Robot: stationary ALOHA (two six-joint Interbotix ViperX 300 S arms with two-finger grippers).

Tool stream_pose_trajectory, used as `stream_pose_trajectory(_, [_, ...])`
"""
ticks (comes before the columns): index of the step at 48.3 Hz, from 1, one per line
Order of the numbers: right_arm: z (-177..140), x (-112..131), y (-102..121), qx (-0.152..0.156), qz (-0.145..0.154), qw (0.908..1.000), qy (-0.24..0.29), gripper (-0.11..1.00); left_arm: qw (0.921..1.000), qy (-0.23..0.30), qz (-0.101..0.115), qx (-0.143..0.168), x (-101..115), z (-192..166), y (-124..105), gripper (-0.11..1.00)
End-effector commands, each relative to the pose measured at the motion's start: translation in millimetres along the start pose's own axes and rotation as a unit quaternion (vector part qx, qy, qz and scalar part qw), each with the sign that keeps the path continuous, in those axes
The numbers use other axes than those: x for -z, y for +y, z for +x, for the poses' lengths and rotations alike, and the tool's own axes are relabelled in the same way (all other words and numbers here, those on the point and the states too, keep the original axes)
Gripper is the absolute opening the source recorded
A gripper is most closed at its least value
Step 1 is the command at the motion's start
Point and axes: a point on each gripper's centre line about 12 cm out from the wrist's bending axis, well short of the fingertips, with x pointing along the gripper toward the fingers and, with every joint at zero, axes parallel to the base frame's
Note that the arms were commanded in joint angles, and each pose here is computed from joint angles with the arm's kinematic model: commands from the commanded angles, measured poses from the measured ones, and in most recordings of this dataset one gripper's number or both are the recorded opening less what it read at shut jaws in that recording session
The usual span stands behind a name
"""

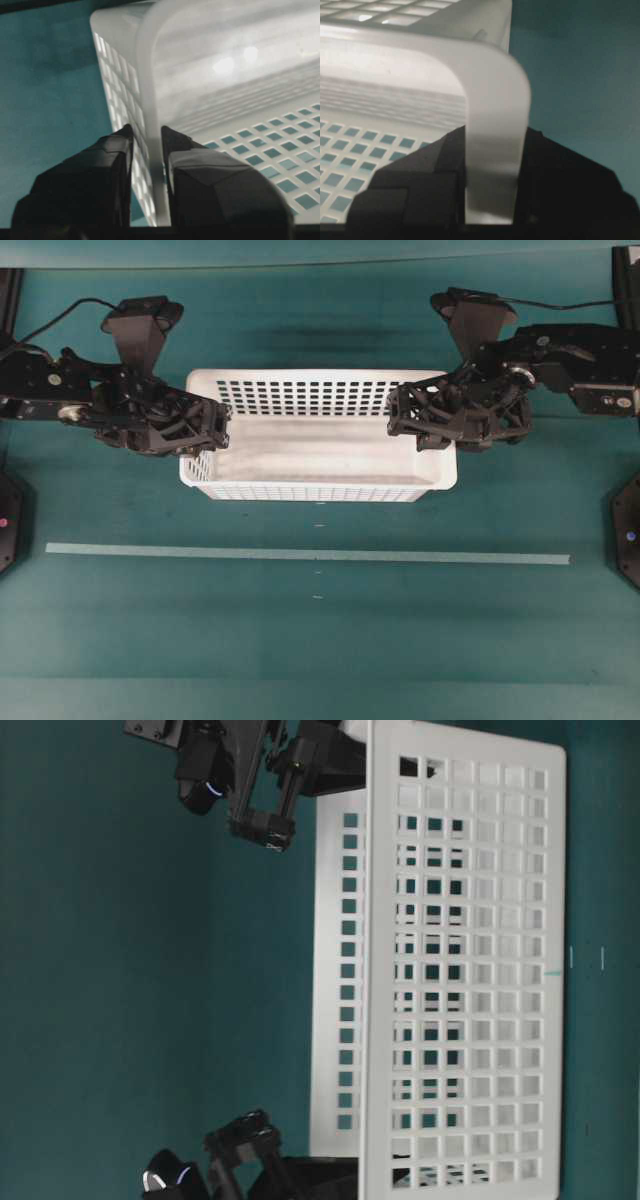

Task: Lift the white basket with both hands.
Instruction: 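Lift the basket with both grippers and pull it toward the front, then hold the basket raised with both grippers, carrying it further forward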

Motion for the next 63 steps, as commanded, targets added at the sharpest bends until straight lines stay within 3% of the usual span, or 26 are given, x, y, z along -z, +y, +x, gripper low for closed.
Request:
stream_pose_trajectory(1, [-9,5,4,-0.006,-0.012,0.9999,0.001,0.19,0.9998,-0.010,0.001,0.018,-4,-13,-7,0.12])
stream_pose_trajectory(21, [-12,18,0,-0.004,-0.023,0.9997,0.009,0.19,0.9997,-0.009,0.003,0.023,-1,-16,-7,0.12])
stream_pose_trajectory(31, [-11,30,2,-0.003,-0.035,0.9992,0.018,0.19,0.9995,0.007,-0.010,0.028,17,-16,-12,0.12])
stream_pose_trajectory(43, [-10,55,7,-0.008,-0.048,0.9980,0.041,0.19,0.9989,0.024,0.008,0.038,38,-18,-19,0.12])
stream_pose_trajectory(63, [-6,86,5,0.000,-0.057,0.9968,0.056,0.20,0.9974,0.040,0.003,0.059,60,-20,-22,0.12])
